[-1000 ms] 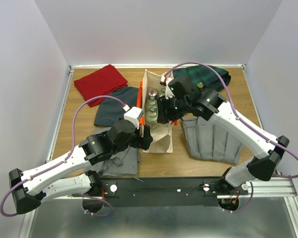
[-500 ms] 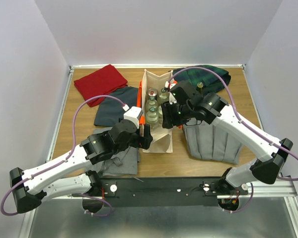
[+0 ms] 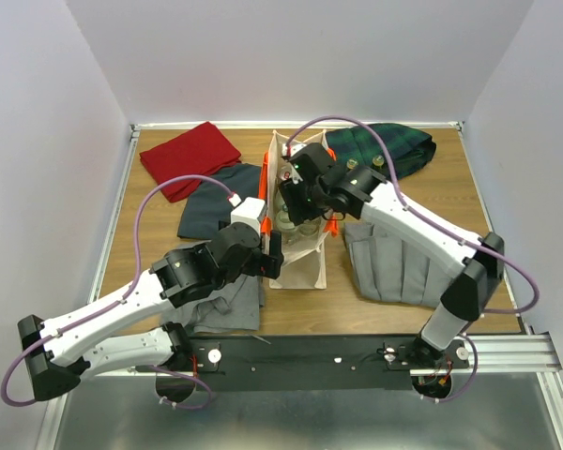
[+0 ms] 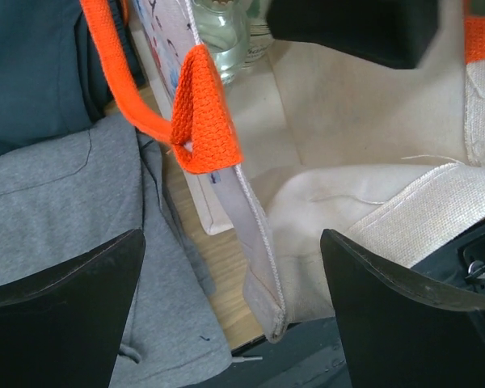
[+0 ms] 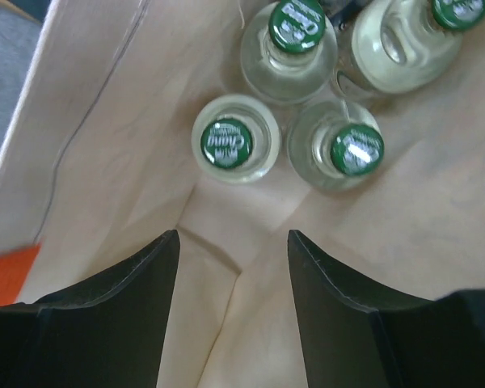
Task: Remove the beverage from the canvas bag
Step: Adjust the drink in the canvas bag.
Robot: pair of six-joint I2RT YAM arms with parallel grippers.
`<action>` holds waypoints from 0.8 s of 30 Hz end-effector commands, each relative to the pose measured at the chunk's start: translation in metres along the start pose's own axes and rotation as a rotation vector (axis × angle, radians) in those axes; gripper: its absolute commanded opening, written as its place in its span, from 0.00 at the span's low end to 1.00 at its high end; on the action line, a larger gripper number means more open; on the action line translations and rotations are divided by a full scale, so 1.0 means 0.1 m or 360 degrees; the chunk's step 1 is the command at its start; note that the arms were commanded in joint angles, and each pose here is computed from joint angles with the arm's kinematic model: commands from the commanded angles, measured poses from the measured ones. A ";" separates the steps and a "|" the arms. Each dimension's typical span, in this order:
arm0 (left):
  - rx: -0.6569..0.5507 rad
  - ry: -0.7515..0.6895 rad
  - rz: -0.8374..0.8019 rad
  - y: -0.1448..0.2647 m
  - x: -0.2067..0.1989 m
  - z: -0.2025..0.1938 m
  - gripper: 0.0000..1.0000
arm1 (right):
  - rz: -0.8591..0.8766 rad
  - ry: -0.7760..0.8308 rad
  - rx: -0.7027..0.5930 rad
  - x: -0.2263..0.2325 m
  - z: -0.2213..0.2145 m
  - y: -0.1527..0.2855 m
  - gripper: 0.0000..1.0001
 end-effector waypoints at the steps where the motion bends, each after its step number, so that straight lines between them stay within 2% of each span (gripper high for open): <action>1: -0.0014 -0.0063 0.0107 0.03 0.10 0.02 0.99 | -0.0074 0.0113 -0.0086 -0.04 0.21 -0.12 0.66; 11: -0.0012 -0.0103 0.0125 0.03 0.13 0.01 0.99 | -0.0057 0.0148 -0.0120 -0.02 0.40 -0.30 0.67; 13: -0.0017 -0.0099 0.0123 0.03 0.13 0.01 0.99 | -0.0058 0.0154 -0.0108 -0.01 0.40 -0.34 0.71; 20: -0.0039 -0.0087 0.0109 0.06 0.13 0.03 0.99 | -0.0059 0.0137 -0.0089 0.00 0.38 -0.45 0.78; 24: -0.0033 -0.0092 0.0117 0.05 0.14 0.02 0.99 | -0.0032 0.0096 -0.0067 -0.01 0.36 -0.51 0.78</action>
Point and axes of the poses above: each gripper's point midway between its finger pads, its own y axis back along the fingers, its own x axis along the line the jaws close on, z = x × y, the point moved 6 cm from there along y, back along the fingers, and after that the axes turned 15 degrees about y, right-handed, at the moved point
